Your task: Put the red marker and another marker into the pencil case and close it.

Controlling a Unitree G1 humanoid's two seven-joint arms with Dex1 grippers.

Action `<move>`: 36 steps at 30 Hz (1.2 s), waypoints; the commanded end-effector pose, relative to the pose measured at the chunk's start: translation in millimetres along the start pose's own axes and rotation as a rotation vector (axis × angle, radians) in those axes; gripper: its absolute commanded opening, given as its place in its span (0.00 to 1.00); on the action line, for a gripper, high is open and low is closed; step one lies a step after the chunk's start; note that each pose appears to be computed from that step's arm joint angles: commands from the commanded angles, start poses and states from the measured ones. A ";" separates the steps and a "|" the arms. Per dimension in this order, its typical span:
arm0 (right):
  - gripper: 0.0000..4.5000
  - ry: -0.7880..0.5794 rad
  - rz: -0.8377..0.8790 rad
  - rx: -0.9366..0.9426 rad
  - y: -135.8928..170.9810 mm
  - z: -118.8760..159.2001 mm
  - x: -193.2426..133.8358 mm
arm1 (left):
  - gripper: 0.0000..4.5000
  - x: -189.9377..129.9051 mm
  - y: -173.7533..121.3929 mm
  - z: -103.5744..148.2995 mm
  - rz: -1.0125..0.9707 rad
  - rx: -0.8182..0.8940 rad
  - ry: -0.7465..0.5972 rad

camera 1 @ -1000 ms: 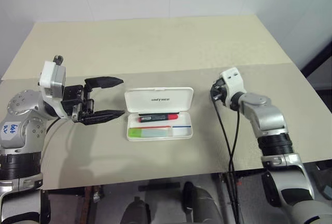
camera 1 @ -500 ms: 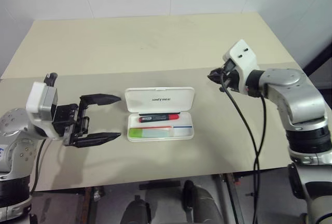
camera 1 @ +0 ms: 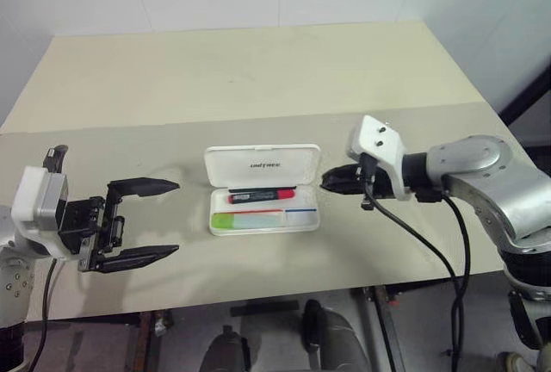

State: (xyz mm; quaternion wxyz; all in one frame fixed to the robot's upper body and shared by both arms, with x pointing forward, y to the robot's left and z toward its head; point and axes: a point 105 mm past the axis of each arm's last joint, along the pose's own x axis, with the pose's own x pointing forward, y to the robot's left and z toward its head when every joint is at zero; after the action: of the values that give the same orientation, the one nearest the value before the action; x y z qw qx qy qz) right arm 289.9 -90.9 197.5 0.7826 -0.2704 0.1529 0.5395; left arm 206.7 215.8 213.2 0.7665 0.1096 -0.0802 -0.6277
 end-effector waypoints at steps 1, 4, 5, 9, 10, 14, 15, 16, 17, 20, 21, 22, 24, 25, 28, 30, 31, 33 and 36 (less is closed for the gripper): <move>0.09 0.006 0.057 -0.061 11.0 0.8 14.3 | 1.00 -7.0 -3.9 -0.2 0.006 0.035 0.038; 0.09 0.035 0.085 -0.100 14.7 -3.6 23.6 | 1.00 -9.0 -7.9 -0.2 0.014 0.033 0.044; 0.09 0.043 0.098 -0.113 16.4 -4.9 26.0 | 1.00 -10.5 -9.3 -0.2 0.018 0.030 0.047; 0.09 0.060 0.136 -0.172 19.4 -6.2 36.9 | 1.00 -19.6 -14.7 -1.8 0.042 0.021 0.057; 0.09 0.062 0.142 -0.182 19.4 -6.0 38.4 | 1.00 -21.2 -15.9 -2.1 0.047 0.019 0.060; 0.09 0.060 0.147 -0.206 15.8 -3.1 44.6 | 1.00 -27.8 -21.0 -1.7 0.064 0.015 0.064; 0.09 0.057 0.145 -0.209 14.5 -2.0 46.4 | 1.00 -29.6 -21.4 -1.6 0.076 0.015 0.062; 0.09 0.055 0.143 -0.210 13.8 -1.4 47.4 | 1.00 -30.5 -21.5 -1.5 0.084 0.015 0.059; 0.09 0.054 0.141 -0.211 13.0 -0.9 48.1 | 1.00 -31.3 -21.8 -1.8 0.089 0.015 0.059; 0.09 0.053 0.135 -0.211 11.1 -0.8 52.4 | 1.00 -36.2 -23.4 -4.8 0.106 0.009 0.075; 0.09 0.055 0.136 -0.212 11.3 -1.2 53.0 | 1.00 -37.1 -23.9 -5.1 0.109 0.008 0.078; 0.09 0.056 0.137 -0.212 11.6 -1.5 53.2 | 1.00 -37.4 -24.2 -5.1 0.111 0.009 0.079; 0.09 0.059 0.142 -0.212 12.7 -2.1 52.7 | 1.00 -37.6 -24.2 -4.6 0.115 0.013 0.078; 0.09 0.061 0.143 -0.211 13.0 -2.4 52.6 | 1.00 -37.5 -24.0 -4.5 0.117 0.015 0.077; 0.09 0.067 0.155 -0.213 15.1 -3.2 51.1 | 1.00 -36.9 -22.9 -4.2 0.118 0.021 0.075; 0.31 0.071 0.160 -0.208 16.0 -3.9 50.4 | 1.00 -36.1 -22.0 -4.3 0.118 0.025 0.073; 0.40 0.074 0.163 -0.206 16.6 -4.3 50.2 | 1.00 -35.8 -21.6 -4.5 0.118 0.026 0.072; 0.54 0.078 0.162 -0.196 16.8 -4.6 49.9 | 1.00 -35.2 -20.5 -4.6 0.119 0.029 0.071; 0.78 0.079 0.164 -0.188 17.6 -4.3 49.2 | 1.00 -34.4 -18.8 -4.5 0.119 0.032 0.068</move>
State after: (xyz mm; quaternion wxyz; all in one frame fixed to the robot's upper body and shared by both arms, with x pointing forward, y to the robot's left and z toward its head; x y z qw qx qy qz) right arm 297.0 -54.1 156.9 0.7064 -0.3434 0.1670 0.5960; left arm 182.8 245.8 200.0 0.8030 0.1288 -0.0577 -0.5790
